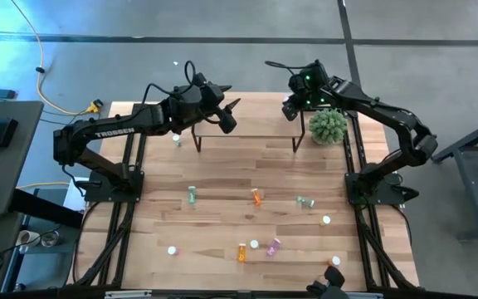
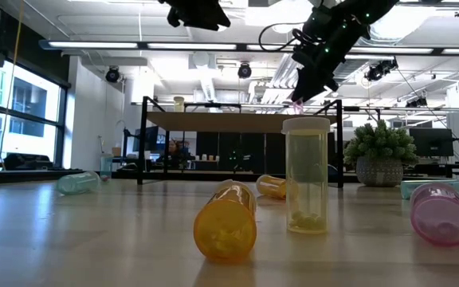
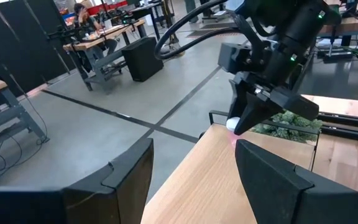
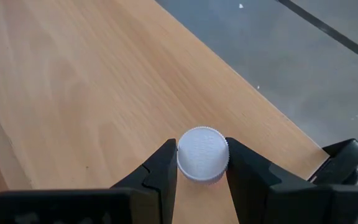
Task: Pick and place medicine bottles onto shelf by color
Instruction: Put the top pink pill bottle on the shelf
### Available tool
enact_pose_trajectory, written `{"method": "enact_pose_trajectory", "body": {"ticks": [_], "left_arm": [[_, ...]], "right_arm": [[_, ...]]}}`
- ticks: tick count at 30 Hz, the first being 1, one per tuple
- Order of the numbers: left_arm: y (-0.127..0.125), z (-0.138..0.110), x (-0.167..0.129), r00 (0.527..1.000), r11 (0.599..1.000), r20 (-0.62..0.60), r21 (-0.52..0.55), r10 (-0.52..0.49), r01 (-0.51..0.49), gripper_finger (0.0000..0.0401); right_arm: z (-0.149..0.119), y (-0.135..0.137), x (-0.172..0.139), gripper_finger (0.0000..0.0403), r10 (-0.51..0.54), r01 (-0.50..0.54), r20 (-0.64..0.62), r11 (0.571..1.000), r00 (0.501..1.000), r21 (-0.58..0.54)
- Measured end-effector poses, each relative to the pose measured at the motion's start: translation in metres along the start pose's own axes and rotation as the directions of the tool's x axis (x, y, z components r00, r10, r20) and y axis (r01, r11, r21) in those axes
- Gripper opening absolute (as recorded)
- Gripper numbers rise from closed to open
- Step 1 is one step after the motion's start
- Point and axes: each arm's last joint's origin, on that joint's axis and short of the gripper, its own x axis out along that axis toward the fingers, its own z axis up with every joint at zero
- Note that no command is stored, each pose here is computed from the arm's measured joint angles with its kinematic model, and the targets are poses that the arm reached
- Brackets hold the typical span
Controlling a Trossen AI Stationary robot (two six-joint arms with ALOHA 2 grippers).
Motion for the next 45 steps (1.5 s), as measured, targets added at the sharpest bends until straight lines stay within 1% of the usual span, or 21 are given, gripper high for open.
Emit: {"method": "enact_pose_trajectory", "body": {"ticks": [3, 6, 25, 28, 35, 38, 45], "left_arm": [[0.0001, 0.0, 0.0, 1.0, 1.0, 0.0, 0.0, 0.0, 0.0, 0.0218], [0.0, 0.0, 0.0, 1.0, 1.0, 0.0, 0.0, 0.0, 0.0, 0.0217], [-0.0001, -0.0003, 0.0001, 1.0, 1.0, -0.002, 0.001, 0.0, 0.0, 0.0218], [-0.0001, -0.0005, 0.0001, 1.0, 1.0, -0.005, 0.002, -0.001, 0.001, 0.0217], [-0.0002, -0.0009, 0.0001, 1.0, 1.0, -0.008, 0.004, -0.002, 0.002, 0.0218], [-0.0003, -0.0022, 0.0001, 1.0, 1.0, -0.021, 0.009, -0.004, 0.004, 0.0218], [-0.0006, -0.0036, 0.0001, 0.999, 1.0, -0.035, 0.015, -0.006, 0.007, 0.0217]], "right_arm": [[-0.0002, -0.0002, 0.0001, 0.0104, -0.004, 0.004, -0.003, 1.0, 1.0, 0.001], [0.0, -0.001, 0.0001, 0.0104, -0.032, 0.032, -0.001, 0.999, 0.999, 0.0], [-0.0007, -0.0013, 0.0064, 0.0104, -0.038, 0.038, -0.017, 0.999, 0.999, 0.003], [-0.001, -0.0013, 0.0062, 0.0104, -0.038, 0.039, -0.021, 0.999, 0.999, 0.023], [-0.0015, -0.0016, 0.0062, 0.0132, -0.051, 0.052, -0.027, 0.998, 0.998, 0.026], [-0.0045, -0.0018, 0.0082, 0.0148, -0.054, 0.056, -0.054, 0.998, 0.997, 0.028], [-0.0029, -0.0017, 0.0065, 0.018, -0.053, 0.054, -0.036, 0.998, 0.998, 0.027]]}}
